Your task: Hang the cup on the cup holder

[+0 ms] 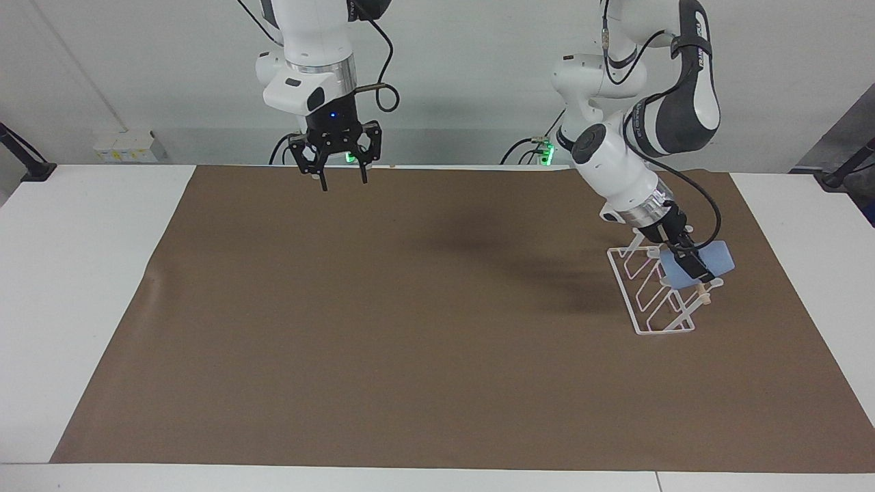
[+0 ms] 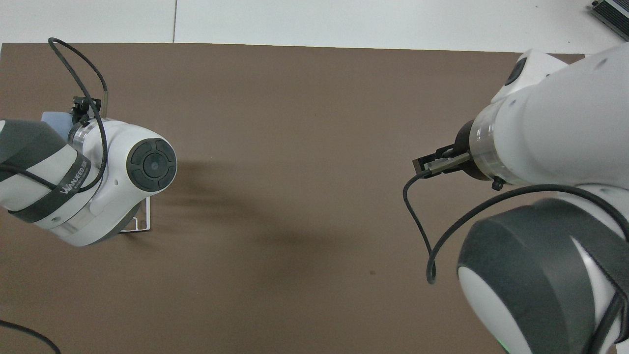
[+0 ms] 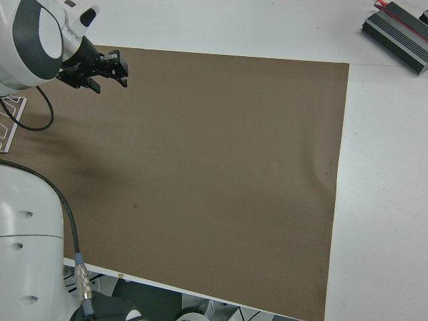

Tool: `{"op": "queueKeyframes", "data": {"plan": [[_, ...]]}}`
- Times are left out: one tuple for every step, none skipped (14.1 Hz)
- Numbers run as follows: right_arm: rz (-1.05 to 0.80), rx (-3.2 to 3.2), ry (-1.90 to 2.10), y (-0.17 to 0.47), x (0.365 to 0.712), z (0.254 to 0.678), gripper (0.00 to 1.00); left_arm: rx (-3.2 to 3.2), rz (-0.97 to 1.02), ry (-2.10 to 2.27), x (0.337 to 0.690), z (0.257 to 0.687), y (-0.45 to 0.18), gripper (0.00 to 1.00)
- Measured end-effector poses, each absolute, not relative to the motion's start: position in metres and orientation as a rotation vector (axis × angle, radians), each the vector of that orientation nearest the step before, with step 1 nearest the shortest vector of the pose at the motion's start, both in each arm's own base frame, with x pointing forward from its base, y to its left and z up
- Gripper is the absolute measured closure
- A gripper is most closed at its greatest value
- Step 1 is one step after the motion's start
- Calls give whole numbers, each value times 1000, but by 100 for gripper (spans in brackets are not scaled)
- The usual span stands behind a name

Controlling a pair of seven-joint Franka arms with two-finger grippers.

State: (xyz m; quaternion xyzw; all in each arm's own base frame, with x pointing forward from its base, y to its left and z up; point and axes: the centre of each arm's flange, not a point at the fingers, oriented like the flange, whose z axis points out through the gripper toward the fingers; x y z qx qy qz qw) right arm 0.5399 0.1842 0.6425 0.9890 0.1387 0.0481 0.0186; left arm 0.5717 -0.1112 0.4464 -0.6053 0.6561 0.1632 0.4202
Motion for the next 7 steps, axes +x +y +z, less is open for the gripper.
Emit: {"op": "queueKeyframes", "data": {"plan": [[126, 3072, 399, 173, 542, 641, 31, -1519, 413, 1641, 572, 444, -110, 18], [107, 3075, 363, 160, 546, 639, 31, -1518, 417, 1639, 572, 441, -108, 18], [89, 3077, 327, 147, 549, 636, 31, -1513, 418, 1640, 572, 439, -107, 18], [76, 3079, 299, 137, 552, 634, 31, -1508, 413, 1642, 573, 438, -107, 18], [65, 3080, 279, 129, 553, 631, 31, -1507, 411, 1643, 574, 436, -106, 18], [55, 3080, 262, 123, 555, 628, 31, -1507, 410, 1645, 574, 435, -106, 18], [47, 3081, 249, 119, 556, 626, 31, -1506, 408, 1647, 574, 434, -106, 18]]}}
